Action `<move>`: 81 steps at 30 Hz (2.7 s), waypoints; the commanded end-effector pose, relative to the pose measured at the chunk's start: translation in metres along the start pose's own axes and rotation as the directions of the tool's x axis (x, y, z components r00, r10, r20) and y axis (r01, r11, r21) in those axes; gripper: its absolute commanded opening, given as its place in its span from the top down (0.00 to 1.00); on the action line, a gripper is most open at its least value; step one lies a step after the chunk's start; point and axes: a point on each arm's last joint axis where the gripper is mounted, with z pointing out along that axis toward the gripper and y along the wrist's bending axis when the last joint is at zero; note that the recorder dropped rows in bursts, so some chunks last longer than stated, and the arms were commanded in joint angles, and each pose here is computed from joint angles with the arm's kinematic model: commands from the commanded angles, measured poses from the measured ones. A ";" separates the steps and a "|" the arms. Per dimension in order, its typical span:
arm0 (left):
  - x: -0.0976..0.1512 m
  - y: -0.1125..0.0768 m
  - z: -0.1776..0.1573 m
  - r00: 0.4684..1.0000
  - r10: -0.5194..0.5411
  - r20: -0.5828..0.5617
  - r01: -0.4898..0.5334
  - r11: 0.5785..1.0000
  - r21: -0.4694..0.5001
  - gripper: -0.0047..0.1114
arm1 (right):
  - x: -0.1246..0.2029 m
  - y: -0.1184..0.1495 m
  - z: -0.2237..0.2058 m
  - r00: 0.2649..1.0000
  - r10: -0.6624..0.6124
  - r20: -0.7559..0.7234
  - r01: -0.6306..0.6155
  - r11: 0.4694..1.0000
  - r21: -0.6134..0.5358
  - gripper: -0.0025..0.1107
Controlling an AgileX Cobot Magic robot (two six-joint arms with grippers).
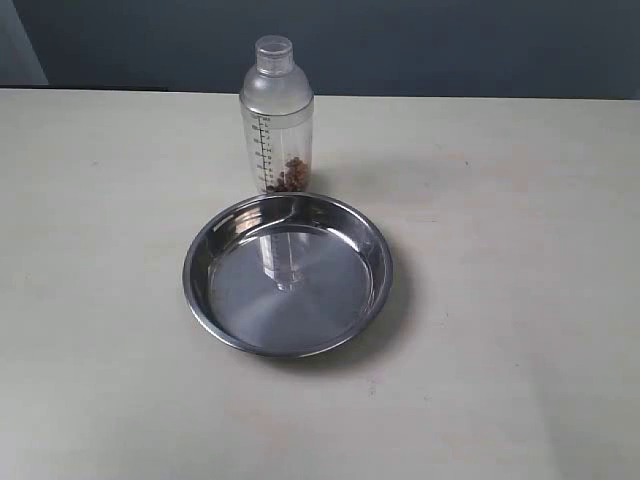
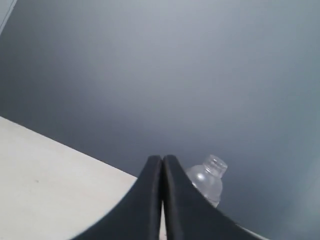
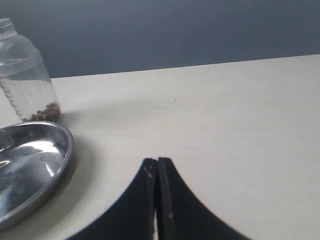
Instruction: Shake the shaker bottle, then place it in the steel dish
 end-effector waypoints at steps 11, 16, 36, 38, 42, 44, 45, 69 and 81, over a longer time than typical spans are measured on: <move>-0.089 -0.070 0.051 0.904 0.370 0.215 -0.397 0.913 0.094 0.96 | -0.001 0.000 0.000 1.000 -0.003 0.012 0.003 1.000 -0.002 0.99; -0.115 -0.107 0.139 0.793 0.551 0.259 -0.598 0.785 0.163 0.96 | -0.001 0.000 0.000 1.000 -0.003 0.012 0.003 1.000 -0.002 0.99; 0.044 -0.042 0.241 0.862 0.435 -0.259 -0.293 0.846 0.446 0.96 | -0.001 0.000 0.000 1.000 -0.005 0.012 0.005 1.000 -0.002 0.99; 0.052 -0.037 0.244 0.863 0.405 -0.300 -0.258 0.867 0.427 0.96 | -0.001 0.000 0.000 1.000 -0.005 0.012 0.005 1.000 -0.002 0.99; 0.065 -0.028 0.246 0.854 0.383 -0.353 -0.229 0.885 0.405 0.96 | -0.001 0.000 0.000 1.000 -0.005 0.012 0.005 1.000 -0.002 0.99; 0.068 -0.024 0.248 0.850 0.375 -0.371 -0.231 0.897 0.378 0.96 | -0.001 0.000 0.000 1.000 -0.005 0.012 0.005 1.000 -0.002 0.99; 0.069 -0.024 0.248 0.844 0.387 -0.371 -0.243 0.893 0.380 0.96 | -0.001 0.000 0.000 1.000 -0.005 0.012 0.005 1.000 -0.002 0.99; 0.138 -0.013 0.344 0.909 0.364 -0.202 -0.131 0.712 0.690 0.05 | -0.001 0.000 0.000 1.000 -0.005 0.012 0.005 1.000 -0.002 0.99; 0.167 0.000 0.367 0.889 0.412 -0.199 -0.143 0.664 0.734 0.05 | -0.001 0.000 0.000 1.000 -0.005 0.012 0.005 1.000 -0.002 0.99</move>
